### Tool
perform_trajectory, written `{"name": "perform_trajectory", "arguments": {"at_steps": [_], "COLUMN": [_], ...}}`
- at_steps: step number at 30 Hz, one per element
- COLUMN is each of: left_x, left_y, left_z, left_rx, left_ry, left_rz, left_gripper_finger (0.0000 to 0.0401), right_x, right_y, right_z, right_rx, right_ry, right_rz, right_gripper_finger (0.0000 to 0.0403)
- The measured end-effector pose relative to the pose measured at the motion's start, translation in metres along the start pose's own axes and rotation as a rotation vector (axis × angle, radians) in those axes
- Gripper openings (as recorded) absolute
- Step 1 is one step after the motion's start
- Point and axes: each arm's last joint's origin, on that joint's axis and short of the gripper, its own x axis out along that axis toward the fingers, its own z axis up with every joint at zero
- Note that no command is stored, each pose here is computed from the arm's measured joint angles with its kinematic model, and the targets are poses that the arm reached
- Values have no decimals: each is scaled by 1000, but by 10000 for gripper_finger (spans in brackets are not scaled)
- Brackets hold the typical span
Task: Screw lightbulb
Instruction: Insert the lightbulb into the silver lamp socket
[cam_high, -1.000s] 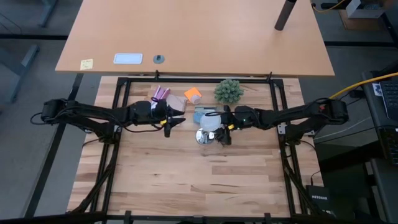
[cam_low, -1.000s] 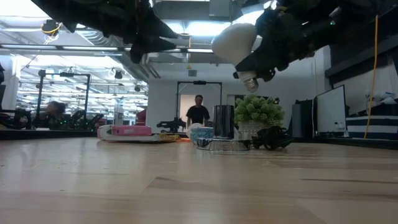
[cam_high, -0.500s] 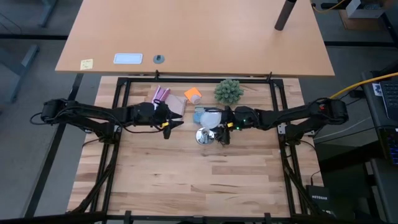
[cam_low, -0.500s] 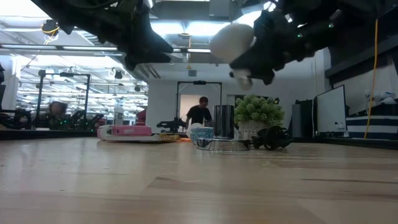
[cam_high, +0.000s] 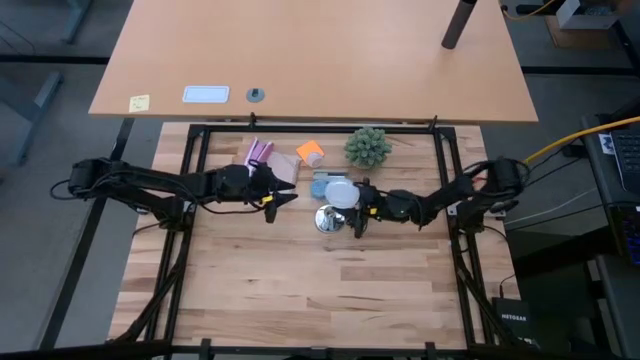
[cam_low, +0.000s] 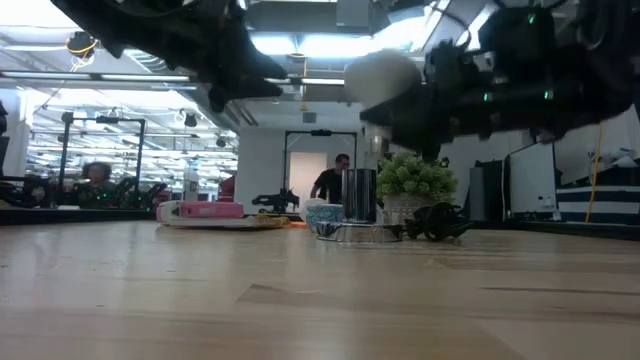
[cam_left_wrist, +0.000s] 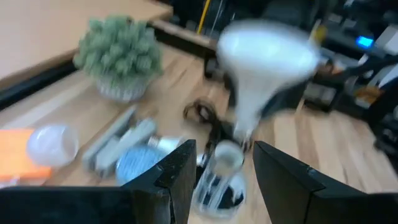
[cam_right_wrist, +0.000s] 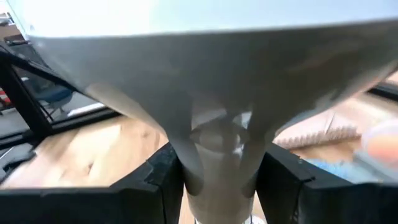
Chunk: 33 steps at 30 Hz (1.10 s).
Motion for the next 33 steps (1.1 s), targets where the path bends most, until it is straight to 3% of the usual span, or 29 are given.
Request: {"name": "perform_trajectory", "arguments": {"at_steps": [5, 16, 33], "left_x": [13, 24, 25], "left_y": [-2, 0, -11], "left_z": [-4, -14, 14], "left_rx": [-5, -59, -39], "left_ry": [-40, -6, -222], "left_rz": [-18, -5, -82], "left_gripper_finger": [150, 150, 150], "right_x": [11, 16, 21], "right_y": [0, -3, -5], "right_z": [-12, -27, -40], "right_rx": [12, 2, -6], "right_ry": [-40, 13, 32], "right_rz": [29, 30, 26], "right_gripper_finger": [159, 159, 159]}}
